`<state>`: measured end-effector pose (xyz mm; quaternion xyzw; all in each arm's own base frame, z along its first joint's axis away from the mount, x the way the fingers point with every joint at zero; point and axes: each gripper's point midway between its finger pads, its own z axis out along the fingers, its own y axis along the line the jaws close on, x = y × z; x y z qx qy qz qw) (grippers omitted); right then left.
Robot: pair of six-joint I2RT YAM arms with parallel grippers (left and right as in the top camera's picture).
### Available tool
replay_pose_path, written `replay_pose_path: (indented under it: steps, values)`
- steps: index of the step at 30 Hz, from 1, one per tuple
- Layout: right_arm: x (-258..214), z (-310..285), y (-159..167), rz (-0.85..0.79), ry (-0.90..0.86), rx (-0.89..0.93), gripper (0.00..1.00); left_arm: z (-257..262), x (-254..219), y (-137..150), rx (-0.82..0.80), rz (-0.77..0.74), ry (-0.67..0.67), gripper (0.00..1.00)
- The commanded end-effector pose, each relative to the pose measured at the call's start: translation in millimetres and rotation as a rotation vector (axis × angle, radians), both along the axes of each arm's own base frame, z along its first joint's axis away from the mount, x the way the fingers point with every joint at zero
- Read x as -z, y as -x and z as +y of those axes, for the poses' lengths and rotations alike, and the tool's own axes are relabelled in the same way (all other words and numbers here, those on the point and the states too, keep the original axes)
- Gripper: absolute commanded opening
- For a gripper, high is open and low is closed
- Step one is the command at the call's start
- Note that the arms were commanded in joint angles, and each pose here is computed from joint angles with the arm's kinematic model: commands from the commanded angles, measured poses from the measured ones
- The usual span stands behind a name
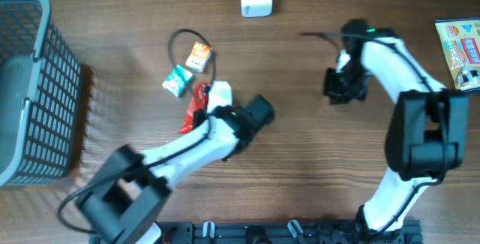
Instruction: Scan the item barcode
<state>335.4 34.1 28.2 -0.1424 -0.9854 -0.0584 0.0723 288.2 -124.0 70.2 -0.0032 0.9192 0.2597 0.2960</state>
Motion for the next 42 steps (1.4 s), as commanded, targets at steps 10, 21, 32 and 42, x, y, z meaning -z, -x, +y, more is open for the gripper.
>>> replay_pose_path:
  steps: [10, 21, 32, 42]
  values:
    - [-59.0, -28.4, -14.7, -0.088, -0.093, 0.04, 0.04, -151.1, 9.5, 53.7, 0.301, 0.172, 0.302, 0.49]
    - [-95.6, 32.4, -8.5, -0.176, -0.409, -0.149, 0.05, -73.4, -97.7, -12.5, -0.066, -0.033, 0.755, 0.84]
    - [-114.4, 181.5, 67.9, -0.356, 0.247, -0.617, 1.0, 120.2, -113.9, -8.1, -0.669, -0.142, 0.755, 1.0]
    - [-10.6, 180.9, 67.6, -0.223, 0.555, -0.619, 1.0, 168.7, -104.2, 13.8, -0.874, -0.114, 0.773, 1.0]
